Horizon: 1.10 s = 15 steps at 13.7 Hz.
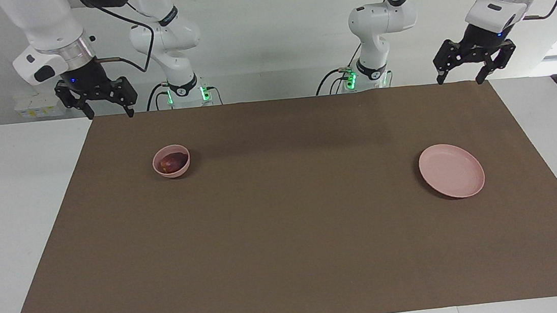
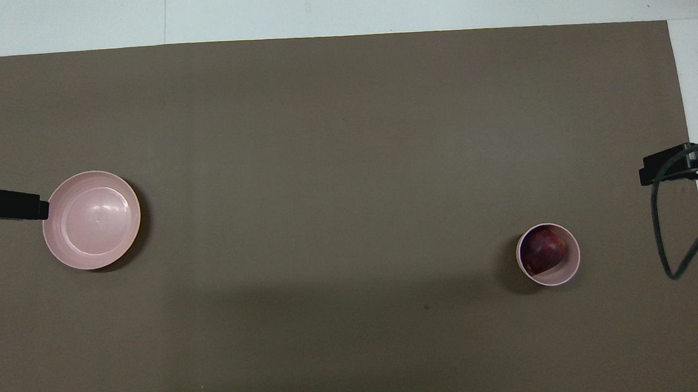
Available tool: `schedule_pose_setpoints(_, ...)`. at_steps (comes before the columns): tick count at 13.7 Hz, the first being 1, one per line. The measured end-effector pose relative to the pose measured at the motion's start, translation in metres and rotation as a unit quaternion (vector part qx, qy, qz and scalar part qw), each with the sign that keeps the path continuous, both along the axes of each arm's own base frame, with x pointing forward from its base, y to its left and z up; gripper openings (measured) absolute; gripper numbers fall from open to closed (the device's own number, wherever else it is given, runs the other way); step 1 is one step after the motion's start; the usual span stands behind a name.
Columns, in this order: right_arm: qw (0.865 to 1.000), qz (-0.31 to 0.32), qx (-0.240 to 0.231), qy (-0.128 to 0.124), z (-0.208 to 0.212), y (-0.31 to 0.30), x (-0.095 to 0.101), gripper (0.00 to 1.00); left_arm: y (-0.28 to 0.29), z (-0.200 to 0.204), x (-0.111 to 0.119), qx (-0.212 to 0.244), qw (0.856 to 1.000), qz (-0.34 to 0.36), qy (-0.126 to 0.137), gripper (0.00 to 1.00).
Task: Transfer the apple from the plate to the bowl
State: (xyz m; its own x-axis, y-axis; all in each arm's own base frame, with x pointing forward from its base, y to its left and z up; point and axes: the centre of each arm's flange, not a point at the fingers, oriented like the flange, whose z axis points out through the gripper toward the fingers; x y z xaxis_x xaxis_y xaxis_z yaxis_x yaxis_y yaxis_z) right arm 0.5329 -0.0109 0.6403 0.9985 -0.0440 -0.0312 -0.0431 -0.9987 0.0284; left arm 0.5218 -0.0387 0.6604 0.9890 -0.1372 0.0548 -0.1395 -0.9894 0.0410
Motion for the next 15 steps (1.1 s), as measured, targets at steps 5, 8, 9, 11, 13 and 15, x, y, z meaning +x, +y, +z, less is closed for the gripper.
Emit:
schedule_pose_setpoints(5, 1.0, 0.006, 0.0, 0.014, -0.0012, 0.0067, -0.003, 1.0, 0.0021, 0.0001, 0.0, 0.0, 1.0, 0.002, 0.0, 1.0)
schedule_pose_setpoints(8, 1.0, 0.005, 0.0, 0.018, -0.0013, 0.0065, -0.0039, 1.0, 0.0022, 0.0, 0.0, 0.0, 1.0, 0.002, 0.0, 1.0)
schedule_pose_setpoints(9, 1.0, 0.005, 0.0, 0.018, -0.0012, 0.0065, -0.0039, 1.0, 0.0021, 0.0, 0.0, 0.0, 1.0, 0.002, 0.0, 1.0)
schedule_pose_setpoints(11, 1.0, 0.005, 0.0, 0.018, -0.0011, 0.0065, -0.0039, 1.0, 0.0021, 0.0, 0.0, 0.0, 1.0, 0.002, 0.0, 1.0)
schedule_pose_setpoints(13, 1.0, 0.006, 0.0, 0.017, -0.0008, 0.0066, -0.0039, 1.0, 0.0021, 0.0, 0.0, 0.0, 1.0, 0.002, 0.0, 1.0)
schedule_pose_setpoints(15, 1.0, 0.006, 0.0, 0.017, -0.0006, 0.0066, -0.0039, 1.0, 0.0021, 0.0, 0.0, 0.0, 1.0, 0.002, 0.0, 1.0)
